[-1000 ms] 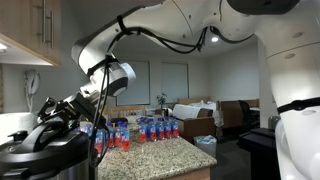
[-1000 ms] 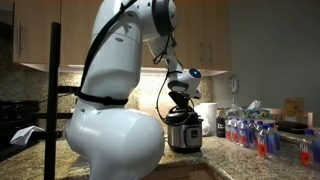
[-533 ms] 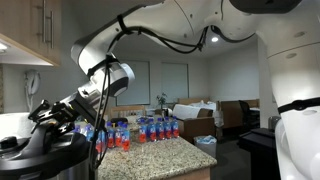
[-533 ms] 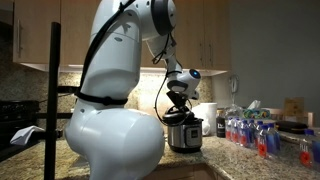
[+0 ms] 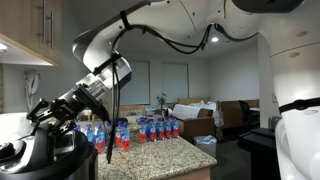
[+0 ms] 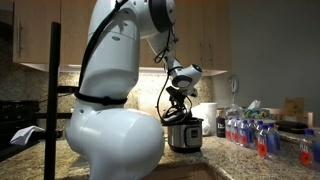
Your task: Remove the black lid from the rice cooker
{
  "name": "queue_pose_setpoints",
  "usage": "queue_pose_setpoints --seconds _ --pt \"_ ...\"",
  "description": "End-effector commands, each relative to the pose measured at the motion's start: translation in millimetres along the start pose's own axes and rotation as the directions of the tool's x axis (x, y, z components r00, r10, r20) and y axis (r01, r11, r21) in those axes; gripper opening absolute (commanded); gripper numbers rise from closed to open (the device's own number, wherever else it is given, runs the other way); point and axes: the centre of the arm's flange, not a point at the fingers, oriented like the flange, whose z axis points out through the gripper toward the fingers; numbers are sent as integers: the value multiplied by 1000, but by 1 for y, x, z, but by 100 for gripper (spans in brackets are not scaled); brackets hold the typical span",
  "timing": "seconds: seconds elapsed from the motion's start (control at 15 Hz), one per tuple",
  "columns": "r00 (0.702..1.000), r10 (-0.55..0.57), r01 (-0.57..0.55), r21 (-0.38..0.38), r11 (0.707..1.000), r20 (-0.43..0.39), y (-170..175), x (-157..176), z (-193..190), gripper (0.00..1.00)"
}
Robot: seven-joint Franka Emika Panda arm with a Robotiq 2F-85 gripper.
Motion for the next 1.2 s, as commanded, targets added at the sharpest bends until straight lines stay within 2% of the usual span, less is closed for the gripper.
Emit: queue_pose_setpoints --seconds 0.0,0.33,0.8,1.13 --pt "998 -2 3 -19 1000 67 -30 12 -32 6" --pt "992 6 1 -52 999 127 -46 32 -55 6" --pt "984 -3 1 10 1000 179 -47 63 -79 6" --pt "984 11 -13 13 1000 180 -40 76 -91 6"
